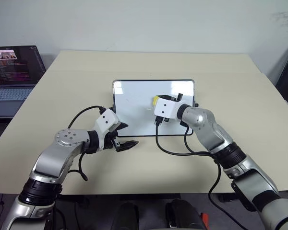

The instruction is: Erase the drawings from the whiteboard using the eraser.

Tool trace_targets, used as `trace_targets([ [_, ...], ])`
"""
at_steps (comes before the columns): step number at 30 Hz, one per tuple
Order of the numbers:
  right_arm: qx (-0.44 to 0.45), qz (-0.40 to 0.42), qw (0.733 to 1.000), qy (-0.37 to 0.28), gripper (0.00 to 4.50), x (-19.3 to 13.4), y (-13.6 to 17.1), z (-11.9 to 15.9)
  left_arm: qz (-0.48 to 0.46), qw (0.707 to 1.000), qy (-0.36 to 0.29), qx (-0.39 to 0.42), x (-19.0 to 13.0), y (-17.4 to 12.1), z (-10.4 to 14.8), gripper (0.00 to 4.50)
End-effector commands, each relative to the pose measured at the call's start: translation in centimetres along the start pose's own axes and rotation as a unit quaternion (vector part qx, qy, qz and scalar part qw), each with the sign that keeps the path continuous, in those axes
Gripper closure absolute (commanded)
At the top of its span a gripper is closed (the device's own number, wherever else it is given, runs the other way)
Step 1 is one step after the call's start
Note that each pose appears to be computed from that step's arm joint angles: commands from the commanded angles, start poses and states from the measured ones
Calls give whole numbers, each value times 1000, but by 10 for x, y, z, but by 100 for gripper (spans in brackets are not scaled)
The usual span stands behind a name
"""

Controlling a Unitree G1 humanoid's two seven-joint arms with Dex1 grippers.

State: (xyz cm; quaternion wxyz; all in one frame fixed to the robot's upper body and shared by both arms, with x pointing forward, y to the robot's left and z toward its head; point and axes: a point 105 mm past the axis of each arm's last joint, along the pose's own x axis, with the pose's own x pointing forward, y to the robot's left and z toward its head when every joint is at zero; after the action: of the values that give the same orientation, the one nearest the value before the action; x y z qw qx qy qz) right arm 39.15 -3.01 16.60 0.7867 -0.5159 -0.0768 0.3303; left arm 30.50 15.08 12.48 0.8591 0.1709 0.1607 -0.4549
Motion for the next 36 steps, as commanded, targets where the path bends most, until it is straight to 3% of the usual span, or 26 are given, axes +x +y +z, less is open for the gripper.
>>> trace_targets([
  [1, 0, 71, 996, 45, 309, -5, 29, -26, -7, 1000, -16, 17, 0, -4, 11, 0],
  [7, 0, 126, 991, 51, 309, -11, 53, -28, -8, 1000, -16, 16, 0, -5, 11, 0],
  [14, -11, -14, 999, 34, 309, -3, -2, -18, -10, 1000, -17, 16, 1, -6, 12, 0],
  [17, -6, -38, 999, 20, 309, -2, -12, -13, -11, 1000, -17, 15, 1, -7, 12, 0],
  [21, 59, -18, 998, -7, 309, -3, -2, -2, -13, 1000, -18, 15, 1, -8, 12, 0],
  [24, 166, -3, 985, -41, 309, -9, 3, 10, -15, 999, -24, 17, 1, -9, 14, 0],
  [28, 332, -15, 938, -101, 309, -37, -16, 26, -25, 998, -56, 32, 2, -14, 28, 0],
  [30, 370, -13, 922, -112, 309, -52, -22, 26, -29, 997, -64, 37, 2, -16, 33, 0],
  [36, 410, -1, 910, -64, 309, -101, -6, -4, -45, 994, -83, 54, 7, -20, 46, 0],
])
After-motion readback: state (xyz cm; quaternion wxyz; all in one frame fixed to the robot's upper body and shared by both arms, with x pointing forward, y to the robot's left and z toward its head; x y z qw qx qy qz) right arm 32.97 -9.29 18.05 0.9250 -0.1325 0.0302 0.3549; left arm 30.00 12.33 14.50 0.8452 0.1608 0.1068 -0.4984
